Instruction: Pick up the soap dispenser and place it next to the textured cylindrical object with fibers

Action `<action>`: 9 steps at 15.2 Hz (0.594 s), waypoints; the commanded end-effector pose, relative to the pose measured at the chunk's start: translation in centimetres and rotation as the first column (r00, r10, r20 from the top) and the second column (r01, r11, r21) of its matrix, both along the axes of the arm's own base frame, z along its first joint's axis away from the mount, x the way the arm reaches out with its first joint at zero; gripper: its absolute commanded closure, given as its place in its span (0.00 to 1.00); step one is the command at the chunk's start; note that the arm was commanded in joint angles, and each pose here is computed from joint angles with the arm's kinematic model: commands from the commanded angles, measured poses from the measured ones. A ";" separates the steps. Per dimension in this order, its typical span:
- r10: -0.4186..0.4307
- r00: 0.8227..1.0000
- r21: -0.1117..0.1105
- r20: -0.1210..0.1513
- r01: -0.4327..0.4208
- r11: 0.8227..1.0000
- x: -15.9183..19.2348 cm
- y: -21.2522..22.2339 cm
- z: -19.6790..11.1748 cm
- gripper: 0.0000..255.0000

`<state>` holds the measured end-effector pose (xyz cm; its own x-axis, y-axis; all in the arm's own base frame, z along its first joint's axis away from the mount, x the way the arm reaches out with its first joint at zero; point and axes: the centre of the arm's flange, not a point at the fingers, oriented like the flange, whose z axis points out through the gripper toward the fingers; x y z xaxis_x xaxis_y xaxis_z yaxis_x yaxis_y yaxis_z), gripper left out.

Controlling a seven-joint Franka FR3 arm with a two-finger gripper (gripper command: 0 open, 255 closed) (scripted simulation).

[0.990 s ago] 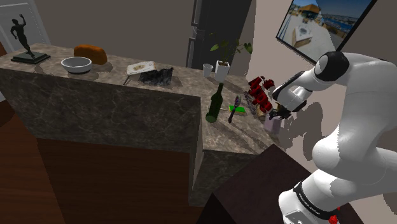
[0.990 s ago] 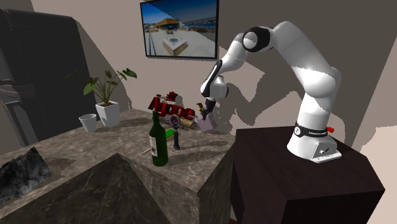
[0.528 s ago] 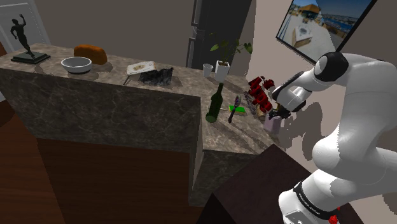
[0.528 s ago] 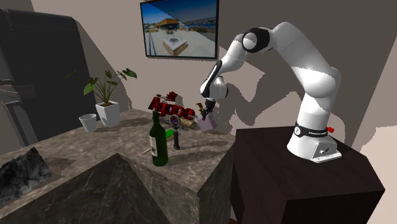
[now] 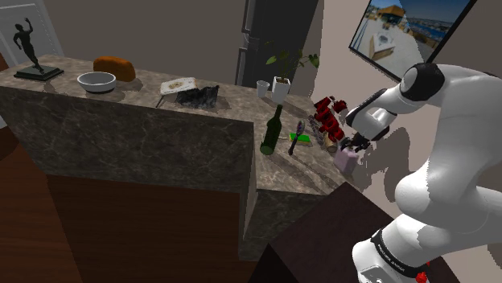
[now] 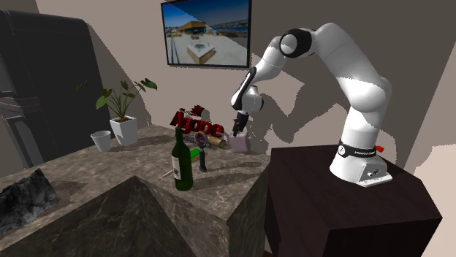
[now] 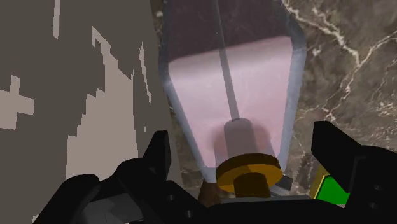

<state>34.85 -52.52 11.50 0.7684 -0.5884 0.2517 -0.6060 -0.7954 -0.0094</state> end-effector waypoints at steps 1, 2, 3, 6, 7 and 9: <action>0.000 1.000 0.000 0.000 0.000 1.000 -0.4 0.3 2.4 0.00; 0.000 1.000 0.000 0.000 0.000 1.000 -0.6 0.4 3.4 0.00; 0.000 1.000 0.000 0.000 0.000 1.000 -0.6 0.4 3.4 0.00; 0.000 1.000 0.000 0.000 0.000 1.000 -0.6 0.4 3.4 0.00; 0.000 1.000 0.000 0.000 0.000 1.000 -0.6 0.4 3.4 0.00; 0.000 1.000 0.000 0.000 0.000 1.000 -0.6 0.4 3.4 0.00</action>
<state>34.22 -52.09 14.93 0.7682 -0.5885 0.2521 -0.6062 -0.7953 -0.0095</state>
